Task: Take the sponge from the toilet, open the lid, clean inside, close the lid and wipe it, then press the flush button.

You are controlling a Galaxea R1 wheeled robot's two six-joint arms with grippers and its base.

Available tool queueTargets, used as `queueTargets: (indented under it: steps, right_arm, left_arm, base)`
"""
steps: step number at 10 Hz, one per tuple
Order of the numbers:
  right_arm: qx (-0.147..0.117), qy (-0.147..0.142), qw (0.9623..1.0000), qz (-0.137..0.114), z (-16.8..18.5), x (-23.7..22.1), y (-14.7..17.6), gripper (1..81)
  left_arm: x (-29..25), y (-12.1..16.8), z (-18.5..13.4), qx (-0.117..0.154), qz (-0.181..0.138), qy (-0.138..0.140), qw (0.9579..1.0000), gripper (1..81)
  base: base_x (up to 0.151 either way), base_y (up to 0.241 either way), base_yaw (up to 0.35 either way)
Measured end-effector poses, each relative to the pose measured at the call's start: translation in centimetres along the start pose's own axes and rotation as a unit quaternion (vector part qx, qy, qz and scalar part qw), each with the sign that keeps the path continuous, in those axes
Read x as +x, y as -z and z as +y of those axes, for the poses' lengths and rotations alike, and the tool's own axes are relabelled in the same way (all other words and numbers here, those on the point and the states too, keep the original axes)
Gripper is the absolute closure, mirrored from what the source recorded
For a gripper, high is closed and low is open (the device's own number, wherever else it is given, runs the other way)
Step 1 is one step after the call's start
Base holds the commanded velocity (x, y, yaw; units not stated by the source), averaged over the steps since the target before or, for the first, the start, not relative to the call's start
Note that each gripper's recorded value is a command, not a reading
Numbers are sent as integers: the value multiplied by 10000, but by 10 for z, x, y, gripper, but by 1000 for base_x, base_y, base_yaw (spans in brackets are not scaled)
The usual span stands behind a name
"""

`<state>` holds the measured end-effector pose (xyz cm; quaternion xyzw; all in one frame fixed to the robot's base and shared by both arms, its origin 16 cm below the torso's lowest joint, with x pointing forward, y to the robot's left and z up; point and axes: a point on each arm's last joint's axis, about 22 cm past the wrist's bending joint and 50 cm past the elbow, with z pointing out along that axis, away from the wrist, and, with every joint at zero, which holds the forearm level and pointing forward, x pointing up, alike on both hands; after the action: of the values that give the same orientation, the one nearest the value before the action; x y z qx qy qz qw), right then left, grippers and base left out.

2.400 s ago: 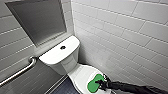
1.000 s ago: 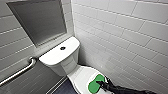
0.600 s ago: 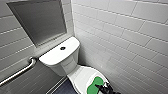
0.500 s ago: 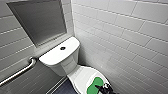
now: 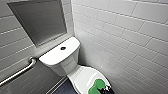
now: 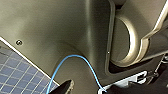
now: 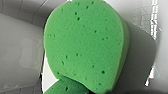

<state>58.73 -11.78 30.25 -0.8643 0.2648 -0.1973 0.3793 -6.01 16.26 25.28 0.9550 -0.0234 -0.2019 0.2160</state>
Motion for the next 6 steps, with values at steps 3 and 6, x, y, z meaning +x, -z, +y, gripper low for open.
queueTargets:
  steps: [3,6]
  right_arm:
    - [-66,9,9998,-165,8,7,17,811]
    - [-38,25,9992,-391,10,30,59,811]
  left_arm:
    - [1,-2,7,-41,6,-15,10000,10]
    - [4,-3,9,-60,51,-23,10000,10]
  base:
    - [0,0,0]
    - [0,0,0]
